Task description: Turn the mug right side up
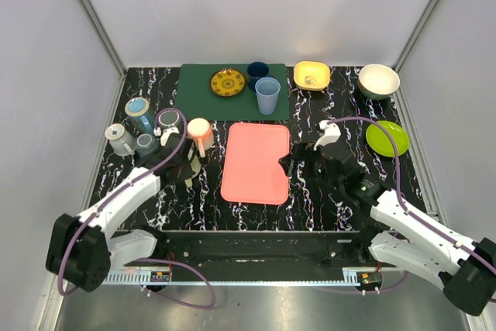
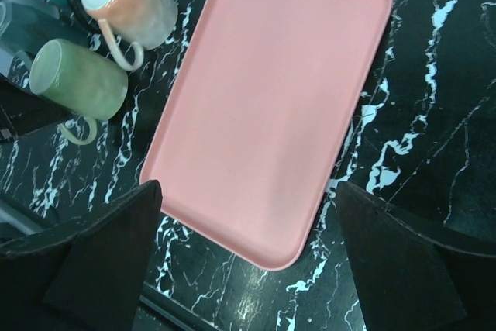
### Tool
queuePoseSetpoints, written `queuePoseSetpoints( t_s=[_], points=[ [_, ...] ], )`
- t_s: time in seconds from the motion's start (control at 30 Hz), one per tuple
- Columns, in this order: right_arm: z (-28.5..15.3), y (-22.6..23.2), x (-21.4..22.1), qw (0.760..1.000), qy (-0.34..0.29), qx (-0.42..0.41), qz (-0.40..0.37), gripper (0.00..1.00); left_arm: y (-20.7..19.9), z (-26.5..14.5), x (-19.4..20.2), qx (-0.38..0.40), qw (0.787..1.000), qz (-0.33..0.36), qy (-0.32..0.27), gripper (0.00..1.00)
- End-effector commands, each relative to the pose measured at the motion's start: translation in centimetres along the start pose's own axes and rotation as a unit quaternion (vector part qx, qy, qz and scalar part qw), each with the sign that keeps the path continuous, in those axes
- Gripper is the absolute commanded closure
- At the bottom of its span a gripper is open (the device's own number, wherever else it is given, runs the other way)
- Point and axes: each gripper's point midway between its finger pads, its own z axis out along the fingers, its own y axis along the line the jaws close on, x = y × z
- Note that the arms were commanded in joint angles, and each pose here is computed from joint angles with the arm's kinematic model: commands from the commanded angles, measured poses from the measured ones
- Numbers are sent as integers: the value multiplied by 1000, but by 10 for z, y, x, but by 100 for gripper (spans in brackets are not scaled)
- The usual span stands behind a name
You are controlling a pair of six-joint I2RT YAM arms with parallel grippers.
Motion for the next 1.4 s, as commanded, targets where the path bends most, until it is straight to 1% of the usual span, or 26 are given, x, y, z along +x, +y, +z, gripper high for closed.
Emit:
queuePoseSetpoints(
  t_s=[0.0,0.1,0.13,0.2,0.23,0.27,0.3,0.33,0.37,0.4,0.43,0.47,0.5,0.53,0.6,0.63,0.7,0.73,0.8,0.83,0.87,0.93,0.97,1.07,1.27,1.37],
  points=[
    [-7,30,-15,998,-8,-67,8,2,-37,-56,-46,120,989,-37,-75,100],
    [-12,51,-17,993,2,-115,17,3,-64,-106,-62,221,967,-47,-119,100],
    [-15,61,-15,990,12,-142,21,3,-82,-126,-65,274,953,-42,-126,100],
    [-21,81,-21,980,9,-191,45,3,-97,-163,-73,354,921,-52,-155,100],
    [-28,97,-21,971,19,-234,51,3,-113,-183,-72,418,893,-59,-156,100],
    [-35,111,-32,961,2,-271,60,3,-116,-206,-77,461,867,-67,-176,100],
    [-40,120,-33,952,7,-294,82,3,-119,-219,-79,491,848,-74,-184,100],
    [-49,132,-30,939,20,-333,87,4,-128,-237,-80,539,817,-82,-188,100],
    [-60,145,-44,924,-3,-372,91,5,-129,-250,-81,563,798,-85,-197,100],
    [-65,150,-43,914,5,-390,110,5,-132,-258,-82,583,783,-86,-199,100],
    [-72,158,-43,903,16,-415,113,6,-138,-274,-81,622,754,-87,-195,100],
    [-79,165,-50,891,9,-437,122,7,-141,-279,-81,637,741,-89,-192,100],
    [-82,168,-52,886,11,-446,126,8,-144,-284,-81,651,730,-92,-188,100],
    [-81,170,-51,884,18,-450,129,9,-146,-299,-81,684,700,-99,-183,100],
    [-86,175,-58,874,7,-467,134,11,-151,-302,-81,700,685,-108,-169,100],
    [-86,178,-60,871,7,-472,135,11,-152,-310,-81,719,666,-114,-164,100],
    [-93,186,-69,860,-1,-492,136,12,-154,-311,-81,727,657,-118,-158,100],
    [-87,188,-67,860,12,-492,135,13,-154,-316,-82,737,646,-121,-157,100],
    [-84,193,-71,859,15,-494,133,15,-156,-319,-81,746,637,-121,-152,100],
    [-76,193,-68,860,24,-491,136,18,-155,-326,-81,756,626,-120,-152,100],
    [-76,195,-71,857,19,-496,135,20,-157,-327,-81,759,624,-117,-148,100],
    [-69,199,-71,858,29,-495,135,21,-159,-329,-79,762,622,-112,-144,100],
    [-66,200,-72,858,30,-495,135,25,-158,-331,-78,763,620,-110,-145,100],
    [-61,206,-77,856,30,-499,133,28,-159,-331,-75,765,620,-103,-140,100],
    [-57,214,-89,852,22,-508,126,30,-162,-323,-64,762,628,-95,-125,100],
    [-54,218,-92,850,24,-510,130,36,-163,-322,-60,761,631,-89,-122,100]
  ],
)
